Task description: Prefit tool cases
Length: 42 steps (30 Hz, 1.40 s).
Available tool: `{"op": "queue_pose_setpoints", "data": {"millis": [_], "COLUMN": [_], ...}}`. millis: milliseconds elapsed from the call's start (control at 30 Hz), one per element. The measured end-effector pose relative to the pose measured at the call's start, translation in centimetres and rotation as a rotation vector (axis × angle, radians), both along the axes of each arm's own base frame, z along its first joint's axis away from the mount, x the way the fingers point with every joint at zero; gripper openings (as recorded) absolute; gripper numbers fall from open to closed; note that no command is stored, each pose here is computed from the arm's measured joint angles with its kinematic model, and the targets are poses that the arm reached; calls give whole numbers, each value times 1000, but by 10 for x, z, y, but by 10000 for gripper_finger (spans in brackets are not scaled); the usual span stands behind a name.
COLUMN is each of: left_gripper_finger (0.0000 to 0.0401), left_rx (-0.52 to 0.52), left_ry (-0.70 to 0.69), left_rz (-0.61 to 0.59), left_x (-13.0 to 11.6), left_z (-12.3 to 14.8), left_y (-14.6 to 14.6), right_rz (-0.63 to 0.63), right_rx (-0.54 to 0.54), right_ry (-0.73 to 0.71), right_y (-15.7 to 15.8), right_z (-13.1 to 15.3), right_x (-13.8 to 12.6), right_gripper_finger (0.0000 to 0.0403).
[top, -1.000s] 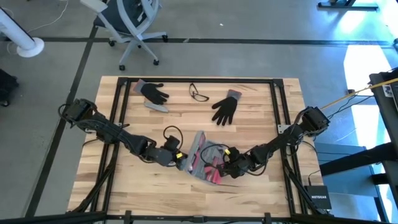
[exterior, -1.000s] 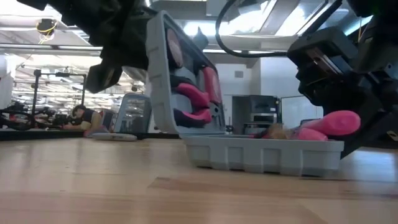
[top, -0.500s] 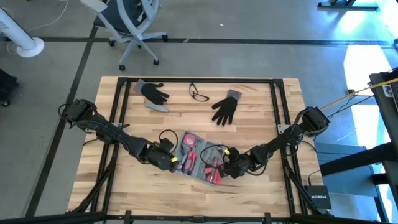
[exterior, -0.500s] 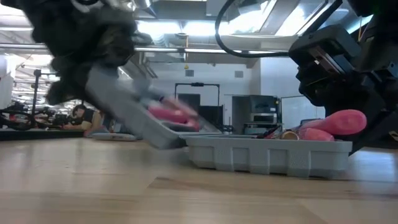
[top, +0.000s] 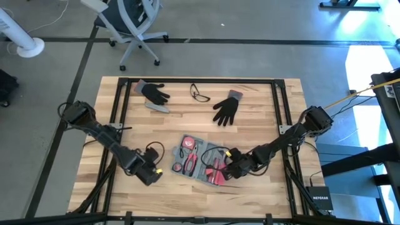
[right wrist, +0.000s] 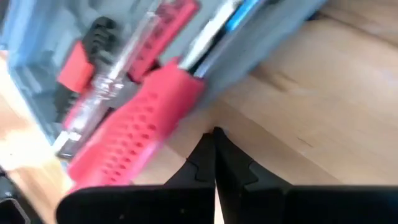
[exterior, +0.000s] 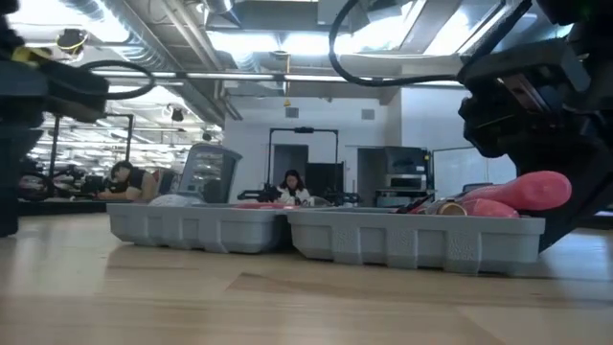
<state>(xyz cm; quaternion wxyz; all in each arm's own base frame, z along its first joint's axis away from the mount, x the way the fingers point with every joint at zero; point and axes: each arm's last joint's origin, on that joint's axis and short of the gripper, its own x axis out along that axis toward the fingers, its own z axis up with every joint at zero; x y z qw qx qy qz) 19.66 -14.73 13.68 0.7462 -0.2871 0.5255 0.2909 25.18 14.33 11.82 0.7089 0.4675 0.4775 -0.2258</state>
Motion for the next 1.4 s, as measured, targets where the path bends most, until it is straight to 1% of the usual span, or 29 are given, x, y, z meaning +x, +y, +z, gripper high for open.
{"op": "queue_pose_setpoints", "data": {"millis": [67, 167, 233, 333, 467, 500, 567, 667, 767, 867, 967, 1067, 1233, 1300, 1400], "left_gripper_finger": [0, 0, 0, 0, 0, 0, 0, 0, 0, 0, 0, 0, 0, 0, 0], "left_rx": [-10, -5, -6, -13, 17, 16, 8, 28, 63, 83, 66, 69, 57, 51, 21], "left_ry": [-21, -21, -15, -15, 22, 39, 67, 82, 79, 75, 80, 75, 74, 77, 51], "left_rz": [28, 18, -11, -52, -158, -180, -226, -330, -402, -453, -468, -488, -448, -431, -413], "left_x": [-4, -7, -5, 1, 11, 13, 18, 26, 33, 39, 41, 41, 34, 33, 35], "left_z": [-4, -7, -6, -3, -3, -4, -4, -5, -5, -4, -5, -7, -14, -14, -14], "left_y": [-1, 0, 3, 10, 26, 31, 42, 57, 73, 86, 93, 94, 94, 93, 93], "right_rz": [2, 15, 31, 45, 46, 36, 13, -31, -98, -126, -103, -85, -113, -72, 100], "right_rx": [-18, -42, -61, -60, -68, -59, -48, -95, -138, -127, -63, -51, -135, -145, -132], "right_ry": [32, 107, 159, 207, 255, 239, 157, 67, 34, -42, -171, -256, -265, -254, -192], "right_y": [-2, -8, -12, -17, -22, -23, -24, -28, -33, -31, -23, -18, -17, -17, -16], "right_z": [3, 9, 15, 24, 33, 37, 50, 71, 78, 81, 86, 87, 87, 88, 88], "right_x": [-5, -15, -24, -34, -43, -44, -44, -46, -49, -43, -30, -20, -12, -6, 3], "right_gripper_finger": [0, 0, 0, 0, 0, 0, 0, 0, 0, 0, 1, 9, 44, 67, 110]}}
